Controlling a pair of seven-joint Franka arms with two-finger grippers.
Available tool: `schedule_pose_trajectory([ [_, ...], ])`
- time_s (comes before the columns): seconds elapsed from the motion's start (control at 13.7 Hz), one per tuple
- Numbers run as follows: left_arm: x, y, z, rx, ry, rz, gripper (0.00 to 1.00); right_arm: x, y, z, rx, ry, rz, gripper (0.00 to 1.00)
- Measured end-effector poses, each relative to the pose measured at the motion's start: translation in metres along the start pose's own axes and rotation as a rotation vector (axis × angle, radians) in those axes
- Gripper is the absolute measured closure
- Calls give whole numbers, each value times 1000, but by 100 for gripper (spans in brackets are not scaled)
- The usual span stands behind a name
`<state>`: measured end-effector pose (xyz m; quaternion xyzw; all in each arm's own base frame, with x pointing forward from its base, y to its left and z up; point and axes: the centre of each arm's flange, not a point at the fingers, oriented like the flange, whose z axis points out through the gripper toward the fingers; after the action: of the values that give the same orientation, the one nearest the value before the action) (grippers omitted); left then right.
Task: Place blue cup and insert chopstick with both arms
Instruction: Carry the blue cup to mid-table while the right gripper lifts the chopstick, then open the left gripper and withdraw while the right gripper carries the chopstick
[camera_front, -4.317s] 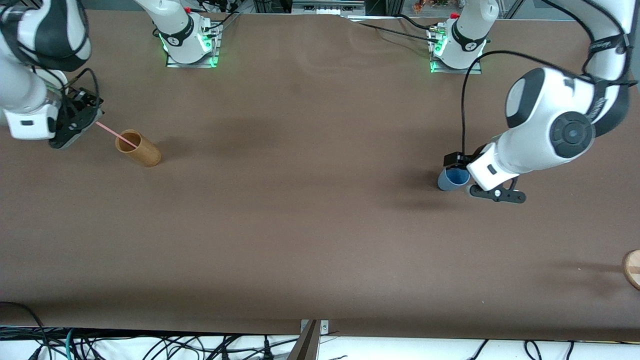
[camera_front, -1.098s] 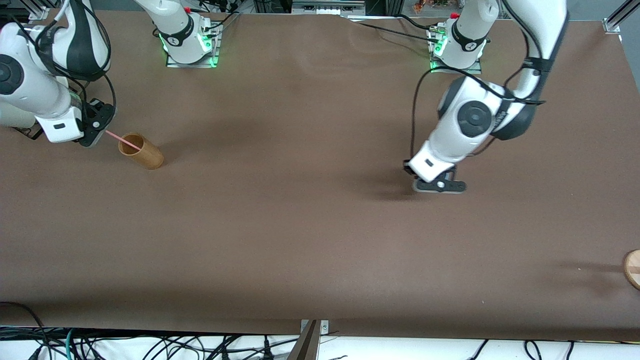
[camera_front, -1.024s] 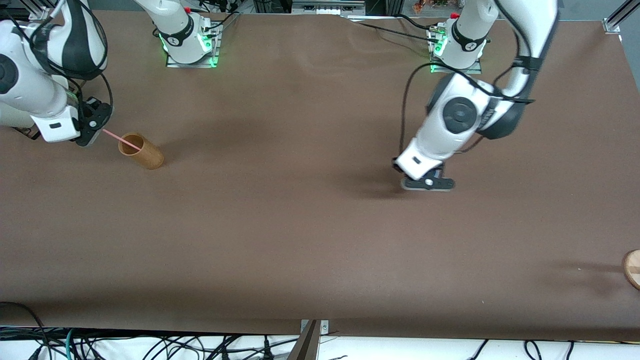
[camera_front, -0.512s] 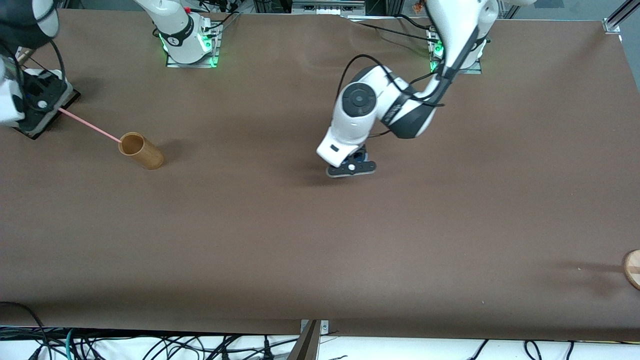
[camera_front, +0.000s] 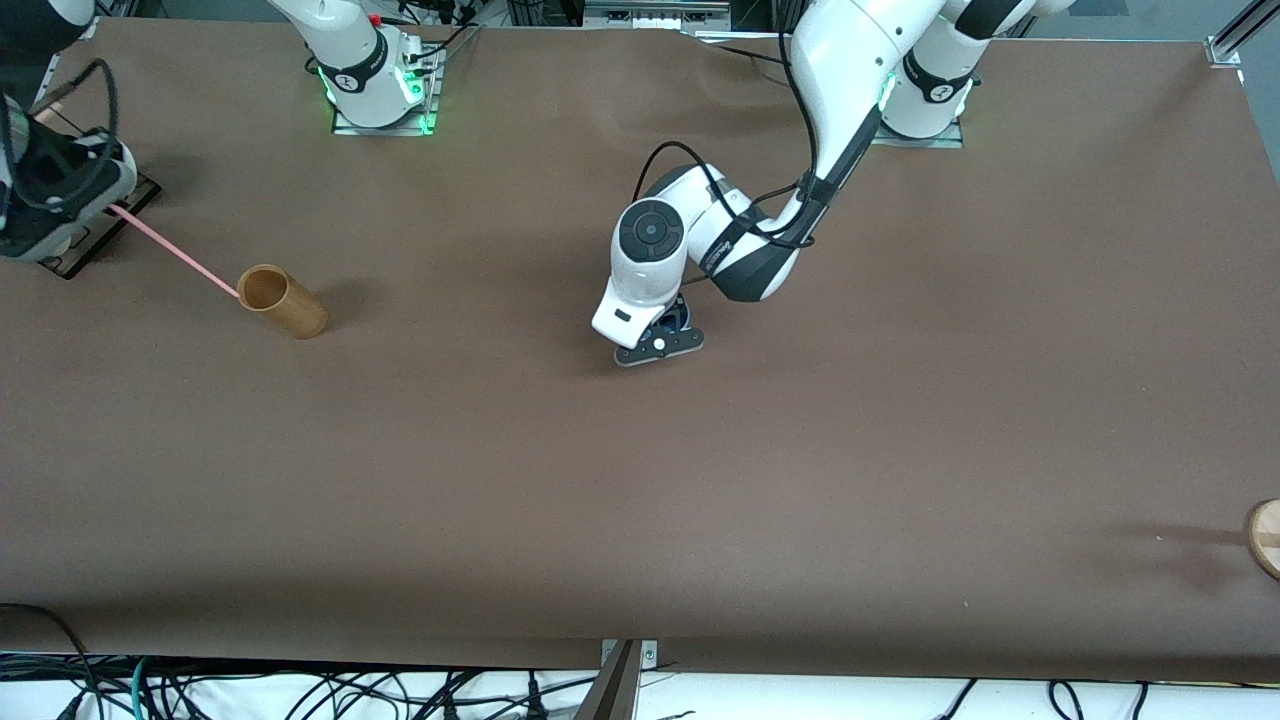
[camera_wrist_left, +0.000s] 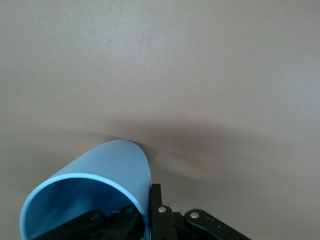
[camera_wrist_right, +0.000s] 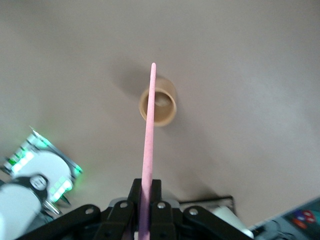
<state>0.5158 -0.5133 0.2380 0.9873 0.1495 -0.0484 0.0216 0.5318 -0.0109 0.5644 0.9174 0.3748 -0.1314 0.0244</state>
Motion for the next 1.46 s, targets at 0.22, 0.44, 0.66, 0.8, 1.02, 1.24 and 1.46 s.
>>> schedule_pose_trajectory([
  [0.22,3,4,-4,-4,12,-13,88,46,-22,11,64,3,89,90],
  [0.44,10,6,-17,-24,28,-22,60,83,-49,17,98,-3,154,90],
  [0.66,12,10,-39,-51,45,-25,30,99,-68,14,146,20,210,90],
  [0.8,12,7,-66,-44,35,-40,10,103,-76,11,169,29,252,90],
  [1.02,34,-24,-143,-26,24,-70,0,118,-102,8,170,19,295,90],
  [1.24,71,-88,-237,-24,33,-7,0,143,-150,4,185,12,317,90],
  [1.46,114,-174,-305,-5,33,72,0,166,-188,10,248,-3,343,90],
])
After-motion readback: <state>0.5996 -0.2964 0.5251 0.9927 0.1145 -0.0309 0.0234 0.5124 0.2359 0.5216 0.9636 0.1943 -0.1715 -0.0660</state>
